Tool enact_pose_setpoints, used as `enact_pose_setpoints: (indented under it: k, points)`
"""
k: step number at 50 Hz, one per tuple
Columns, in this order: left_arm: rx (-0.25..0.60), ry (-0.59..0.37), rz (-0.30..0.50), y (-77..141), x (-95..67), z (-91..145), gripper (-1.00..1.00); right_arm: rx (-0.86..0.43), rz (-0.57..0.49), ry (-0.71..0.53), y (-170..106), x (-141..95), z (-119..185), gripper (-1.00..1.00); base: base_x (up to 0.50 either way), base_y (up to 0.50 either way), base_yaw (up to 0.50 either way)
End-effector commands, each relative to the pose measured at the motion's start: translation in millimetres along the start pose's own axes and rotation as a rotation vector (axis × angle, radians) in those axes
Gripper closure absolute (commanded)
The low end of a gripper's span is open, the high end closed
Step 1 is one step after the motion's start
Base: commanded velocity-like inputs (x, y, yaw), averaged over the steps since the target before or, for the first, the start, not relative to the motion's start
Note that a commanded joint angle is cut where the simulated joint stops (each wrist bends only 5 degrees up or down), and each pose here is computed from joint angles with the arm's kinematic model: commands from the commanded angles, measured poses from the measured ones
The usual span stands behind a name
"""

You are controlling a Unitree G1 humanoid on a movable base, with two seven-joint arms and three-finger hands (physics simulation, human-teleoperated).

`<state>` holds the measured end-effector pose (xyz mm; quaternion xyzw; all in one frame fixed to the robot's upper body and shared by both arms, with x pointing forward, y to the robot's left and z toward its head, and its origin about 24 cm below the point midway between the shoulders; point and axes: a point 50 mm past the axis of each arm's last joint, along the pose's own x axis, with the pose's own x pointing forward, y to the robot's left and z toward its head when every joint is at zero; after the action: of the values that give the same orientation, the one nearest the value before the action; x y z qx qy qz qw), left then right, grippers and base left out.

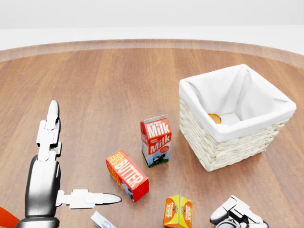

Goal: Pick up the alphabet soup and the tomato sauce, and put them in the basket.

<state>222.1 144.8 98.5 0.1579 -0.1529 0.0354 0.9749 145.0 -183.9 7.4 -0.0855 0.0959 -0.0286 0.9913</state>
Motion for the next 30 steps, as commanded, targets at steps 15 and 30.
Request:
enact_pose_setpoints:
  k: [15,30]
  points:
    - [0.015,-0.005,0.005,2,-1.2,1,-1.00,0.038,-0.041,-0.185,-13,-8,43,1.00,0.00,0.00,0.00]
    - [0.015,-0.005,0.005,2,-1.2,1,-1.00,0.041,-0.059,-0.370,-18,-11,83,1.00,0.00,0.00,0.00]
